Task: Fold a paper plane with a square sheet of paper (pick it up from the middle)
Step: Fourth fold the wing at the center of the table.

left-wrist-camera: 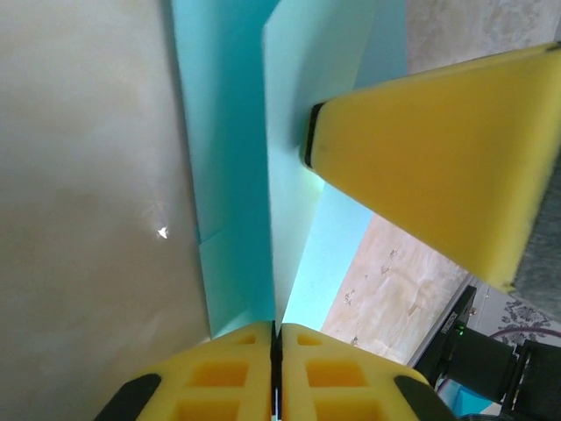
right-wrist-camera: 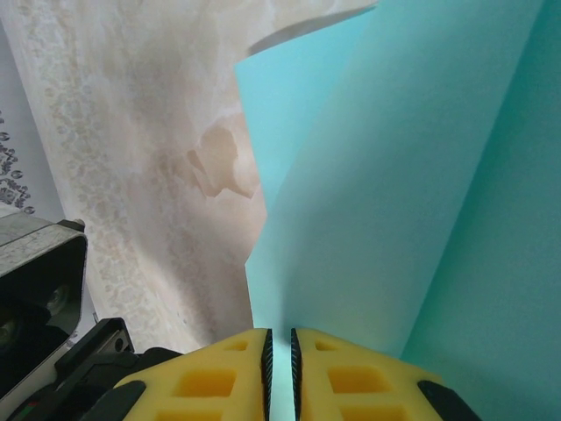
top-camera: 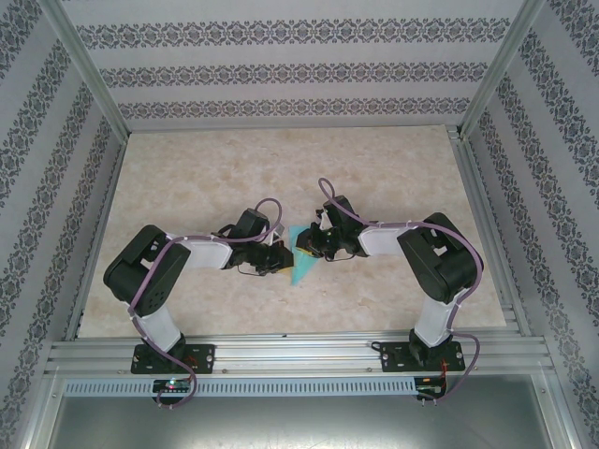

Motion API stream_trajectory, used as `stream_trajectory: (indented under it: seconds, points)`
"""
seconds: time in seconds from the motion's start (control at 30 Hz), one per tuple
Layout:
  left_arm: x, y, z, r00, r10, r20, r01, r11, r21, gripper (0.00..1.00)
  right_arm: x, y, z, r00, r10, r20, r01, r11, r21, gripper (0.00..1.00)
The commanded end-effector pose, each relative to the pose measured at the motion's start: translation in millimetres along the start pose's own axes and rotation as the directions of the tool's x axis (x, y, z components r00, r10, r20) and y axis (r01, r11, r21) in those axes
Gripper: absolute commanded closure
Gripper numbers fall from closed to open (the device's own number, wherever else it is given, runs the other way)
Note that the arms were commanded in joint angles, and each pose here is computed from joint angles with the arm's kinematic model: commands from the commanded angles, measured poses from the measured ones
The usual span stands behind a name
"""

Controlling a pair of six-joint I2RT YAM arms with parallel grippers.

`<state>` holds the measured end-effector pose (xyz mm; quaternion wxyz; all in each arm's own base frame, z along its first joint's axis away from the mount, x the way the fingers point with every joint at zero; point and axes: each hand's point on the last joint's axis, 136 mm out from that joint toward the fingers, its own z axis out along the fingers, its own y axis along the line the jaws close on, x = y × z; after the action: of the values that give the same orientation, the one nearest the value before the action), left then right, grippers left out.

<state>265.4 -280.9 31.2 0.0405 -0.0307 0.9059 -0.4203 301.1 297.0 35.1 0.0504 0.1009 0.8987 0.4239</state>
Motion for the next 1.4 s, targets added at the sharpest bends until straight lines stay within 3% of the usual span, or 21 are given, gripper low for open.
stream_trajectory:
  seconds: [0.0, 0.6, 1.0, 1.1, 1.17, 1.27, 1.37]
  points:
    - [8.0, 13.6, 3.9, 0.999, -0.045, -0.027, 0.045, 0.999, -0.001, 0.93, -0.5, 7.2, 4.8, 1.000, -0.008, -0.014, 0.008, 1.000, -0.020, 0.84]
    - [23.3, 33.2, 13.0, 0.993, -0.068, -0.092, 0.064, 0.997, -0.036, 0.97, 1.0, -14.8, 11.8, 1.000, 0.012, -0.025, -0.011, 0.998, 0.055, 0.84]
    - [23.1, 27.0, 2.8, 0.995, -0.050, -0.081, 0.045, 0.998, -0.054, 0.86, 7.9, -49.3, 14.6, 0.998, 0.060, -0.012, -0.057, 0.986, 0.154, 0.85]
    - [25.2, 25.1, -11.1, 0.998, -0.056, -0.014, 0.056, 0.997, -0.048, 0.82, 9.1, -50.0, 14.1, 0.998, 0.061, -0.016, -0.058, 0.987, 0.152, 0.86]
    - [20.7, 21.9, -26.6, 0.996, -0.052, 0.069, 0.056, 0.997, -0.059, 0.73, 9.3, -50.5, 14.3, 0.998, 0.065, -0.017, -0.062, 0.986, 0.153, 0.86]
    - [13.4, 19.5, -50.4, 0.983, -0.044, 0.179, 0.064, 0.992, -0.104, 0.68, 10.4, -52.7, 14.6, 0.997, 0.070, -0.015, -0.066, 0.985, 0.157, 0.86]
    - [8.6, 11.9, -61.4, 0.973, -0.049, 0.224, 0.072, 0.993, -0.096, 0.64, 10.5, -53.7, 14.5, 0.997, 0.075, -0.008, -0.073, 0.985, 0.154, 0.86]
